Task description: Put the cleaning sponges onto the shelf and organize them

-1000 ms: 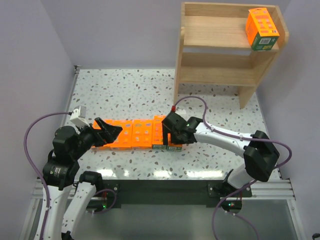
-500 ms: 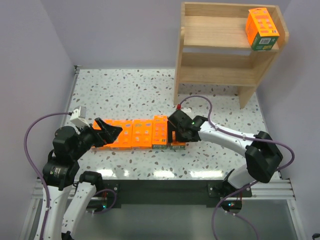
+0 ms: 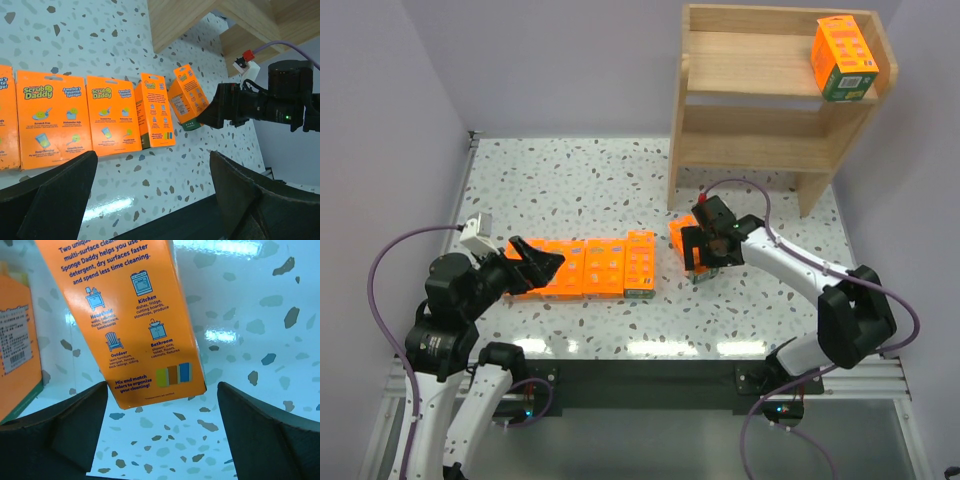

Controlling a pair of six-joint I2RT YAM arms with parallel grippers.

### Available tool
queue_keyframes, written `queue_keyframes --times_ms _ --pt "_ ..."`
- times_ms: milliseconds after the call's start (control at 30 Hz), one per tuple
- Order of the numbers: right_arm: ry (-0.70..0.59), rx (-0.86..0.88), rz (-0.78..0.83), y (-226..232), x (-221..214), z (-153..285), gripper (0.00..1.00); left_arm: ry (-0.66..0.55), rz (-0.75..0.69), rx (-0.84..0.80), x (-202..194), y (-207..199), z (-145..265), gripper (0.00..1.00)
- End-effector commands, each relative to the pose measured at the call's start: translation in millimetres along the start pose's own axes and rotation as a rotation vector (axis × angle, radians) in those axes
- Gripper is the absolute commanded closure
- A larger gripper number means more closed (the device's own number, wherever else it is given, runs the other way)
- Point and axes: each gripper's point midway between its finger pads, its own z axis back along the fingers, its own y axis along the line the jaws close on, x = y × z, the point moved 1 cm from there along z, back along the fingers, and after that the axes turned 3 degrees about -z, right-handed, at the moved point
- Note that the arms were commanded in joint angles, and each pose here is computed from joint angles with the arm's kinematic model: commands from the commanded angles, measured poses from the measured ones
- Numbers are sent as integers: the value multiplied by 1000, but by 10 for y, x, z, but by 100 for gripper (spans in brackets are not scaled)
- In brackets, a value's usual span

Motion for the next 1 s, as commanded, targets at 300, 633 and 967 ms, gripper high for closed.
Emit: queue_keyframes --times_ms 300,633,967 --pt "-96 95 238 22 123 204 2 8 3 -22 -12 -24 -40 0" --pt "-114 66 244 68 221 -28 2 14 -14 -16 -16 -10 -42 0" --pt "-70 84 240 168 148 -334 4 24 -11 -12 -58 23 -65 0"
